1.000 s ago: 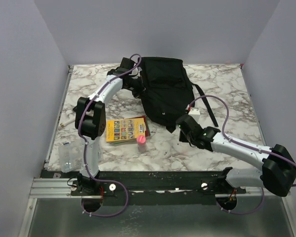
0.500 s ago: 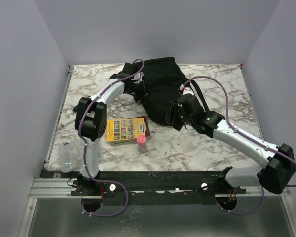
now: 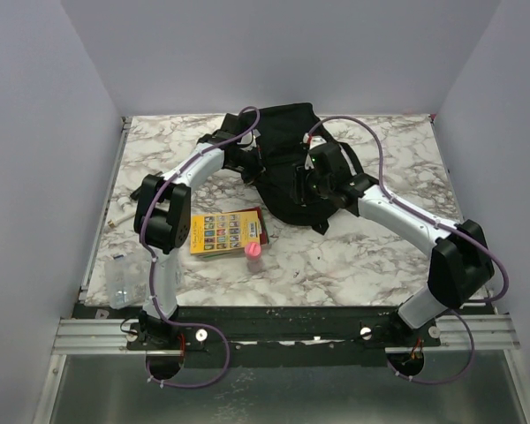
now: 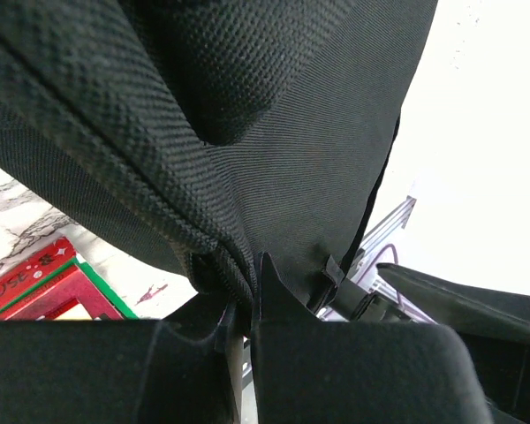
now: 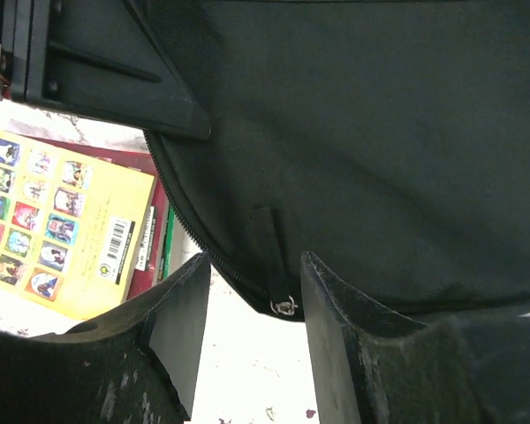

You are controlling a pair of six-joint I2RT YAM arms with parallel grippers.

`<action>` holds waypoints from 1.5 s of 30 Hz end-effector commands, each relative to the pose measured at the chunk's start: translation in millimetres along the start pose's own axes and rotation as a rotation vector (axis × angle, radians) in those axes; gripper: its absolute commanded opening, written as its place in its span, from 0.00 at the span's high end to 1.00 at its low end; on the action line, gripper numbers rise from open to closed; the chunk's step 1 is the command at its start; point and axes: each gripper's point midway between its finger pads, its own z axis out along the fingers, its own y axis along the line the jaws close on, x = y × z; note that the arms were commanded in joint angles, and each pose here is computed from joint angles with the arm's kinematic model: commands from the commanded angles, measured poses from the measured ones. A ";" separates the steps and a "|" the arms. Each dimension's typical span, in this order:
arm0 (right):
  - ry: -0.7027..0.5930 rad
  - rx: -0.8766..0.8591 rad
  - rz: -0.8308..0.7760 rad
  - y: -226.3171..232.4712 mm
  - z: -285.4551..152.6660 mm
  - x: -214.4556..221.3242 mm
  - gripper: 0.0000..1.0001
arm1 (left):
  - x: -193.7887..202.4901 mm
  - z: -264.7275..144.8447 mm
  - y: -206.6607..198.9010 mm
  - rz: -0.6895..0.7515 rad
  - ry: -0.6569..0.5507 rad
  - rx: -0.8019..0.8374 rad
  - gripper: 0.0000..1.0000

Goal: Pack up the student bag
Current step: Unzip the student bag at the center of the board.

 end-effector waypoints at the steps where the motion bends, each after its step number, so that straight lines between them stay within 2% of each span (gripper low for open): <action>1: -0.026 0.026 -0.048 -1.8 15.0 -10.5 0.52 | 7.1 -14.3 -27.5 0.040 0.000 0.072 0.98; 8: 0.003 0.090 -0.074 -14.4 30.4 1.2 0.60 | 8.4 -13.6 -28.2 0.042 0.002 0.074 0.99; 18: 0.072 0.148 -0.136 -17.8 33.5 36.2 0.55 | 10.0 -13.4 -30.7 0.039 0.009 0.086 0.98; 20: 0.072 0.206 -0.126 -26.1 33.7 37.8 0.61 | 9.7 -14.4 -31.7 0.041 0.005 0.088 0.99; 22: 0.071 0.291 -0.095 -38.4 31.2 38.0 0.76 | 9.6 -14.0 -31.2 0.042 0.005 0.086 0.98; 23: 0.060 0.346 -0.063 -46.0 27.9 35.5 0.87 | 9.5 -14.1 -30.9 0.041 0.004 0.085 0.99; 25: 0.036 0.428 -0.003 -56.7 19.0 33.0 0.99 | 9.7 -13.0 -30.0 0.039 0.007 0.084 0.99; 29: -0.041 0.554 0.125 -76.5 -6.2 31.9 0.99 | 8.4 -9.8 -25.3 0.033 0.005 0.073 0.99; 34: -0.232 0.648 0.266 -105.4 -34.4 37.0 0.99 | 2.4 -9.2 -19.8 0.007 0.018 0.089 1.00; 37: -0.322 0.597 0.259 -107.6 -36.7 28.1 0.99 | -4.9 -12.7 -13.0 0.005 -0.003 0.076 1.00; 42: -0.374 0.483 0.216 -100.9 -34.1 22.4 0.99 | -4.2 -12.7 -16.1 0.007 0.012 0.096 1.00; 43: -0.374 0.425 0.199 -93.2 -31.5 23.4 0.99 | -3.4 -12.5 -17.6 0.007 0.019 0.105 0.98; 45: -0.396 0.331 0.200 -77.8 -32.9 16.2 0.99 | -1.9 -13.4 -19.2 0.012 0.018 0.105 0.72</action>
